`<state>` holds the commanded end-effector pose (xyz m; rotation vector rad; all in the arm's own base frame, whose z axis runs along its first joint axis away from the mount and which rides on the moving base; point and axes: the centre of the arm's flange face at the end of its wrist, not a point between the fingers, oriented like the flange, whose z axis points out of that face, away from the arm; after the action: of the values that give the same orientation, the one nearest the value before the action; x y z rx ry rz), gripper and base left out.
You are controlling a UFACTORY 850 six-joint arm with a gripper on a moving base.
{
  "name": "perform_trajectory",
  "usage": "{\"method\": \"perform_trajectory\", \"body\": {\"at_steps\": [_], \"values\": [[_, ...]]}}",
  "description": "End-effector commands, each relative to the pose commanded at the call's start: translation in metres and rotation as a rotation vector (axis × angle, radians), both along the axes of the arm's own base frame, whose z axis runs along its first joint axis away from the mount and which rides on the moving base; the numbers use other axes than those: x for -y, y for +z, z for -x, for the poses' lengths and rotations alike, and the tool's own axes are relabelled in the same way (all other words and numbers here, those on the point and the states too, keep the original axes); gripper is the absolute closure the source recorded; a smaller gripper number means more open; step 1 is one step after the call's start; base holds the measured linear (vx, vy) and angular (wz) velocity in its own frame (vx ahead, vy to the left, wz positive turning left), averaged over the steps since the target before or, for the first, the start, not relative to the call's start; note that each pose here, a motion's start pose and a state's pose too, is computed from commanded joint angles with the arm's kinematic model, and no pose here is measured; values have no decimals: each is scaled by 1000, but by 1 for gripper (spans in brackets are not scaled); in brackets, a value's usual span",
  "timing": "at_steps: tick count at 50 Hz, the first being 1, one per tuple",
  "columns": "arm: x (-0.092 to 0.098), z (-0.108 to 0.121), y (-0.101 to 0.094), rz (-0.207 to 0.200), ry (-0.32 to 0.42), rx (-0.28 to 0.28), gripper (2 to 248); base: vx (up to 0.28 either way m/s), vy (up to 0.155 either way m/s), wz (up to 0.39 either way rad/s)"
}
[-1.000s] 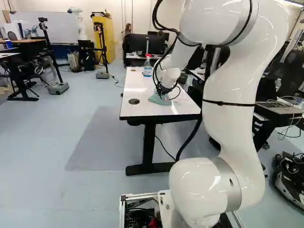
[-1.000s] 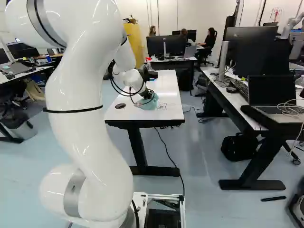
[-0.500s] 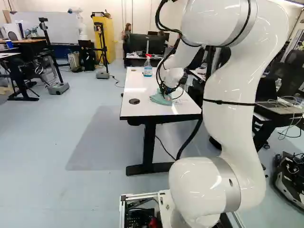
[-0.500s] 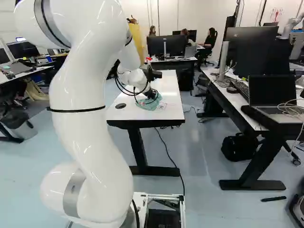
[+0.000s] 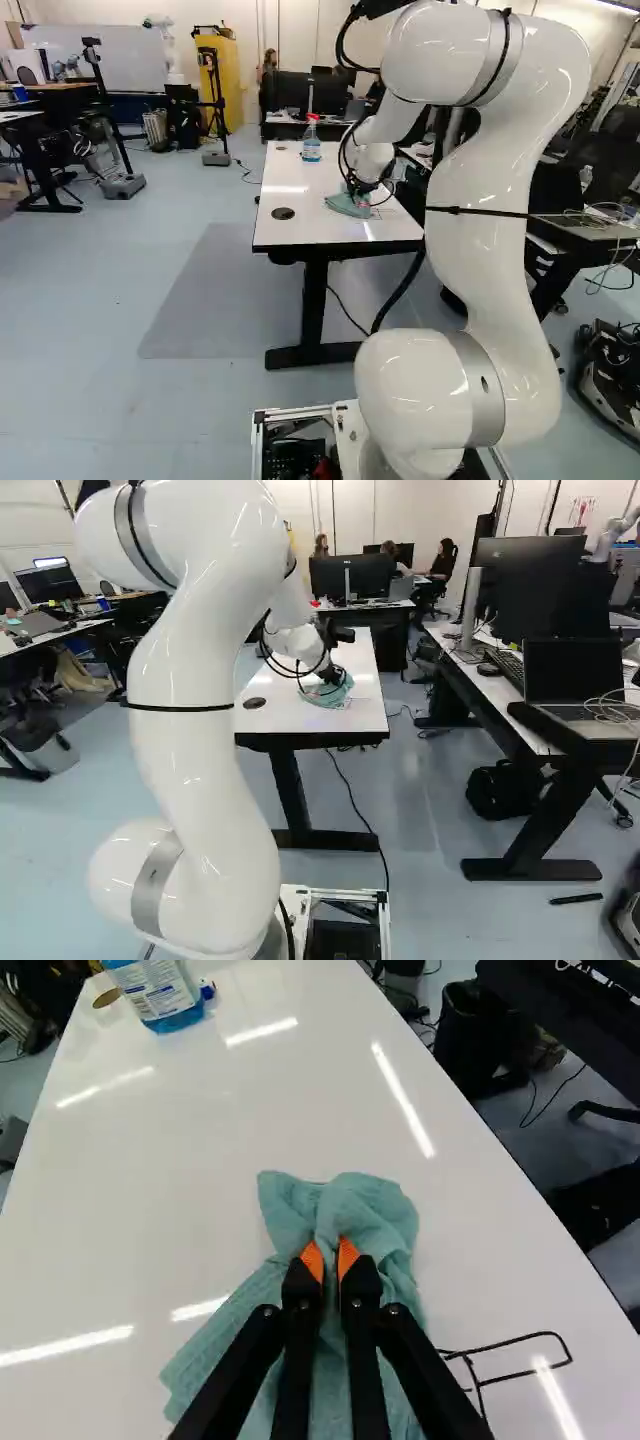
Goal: Clean the table with the green towel
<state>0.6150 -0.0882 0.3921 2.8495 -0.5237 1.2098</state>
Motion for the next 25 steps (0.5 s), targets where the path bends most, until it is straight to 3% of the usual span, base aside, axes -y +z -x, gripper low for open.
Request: {"method": "perform_trajectory", "body": {"at_steps": [25], "values": [[43, 4, 0, 0, -69, 3, 212, 0, 0, 0]]}}
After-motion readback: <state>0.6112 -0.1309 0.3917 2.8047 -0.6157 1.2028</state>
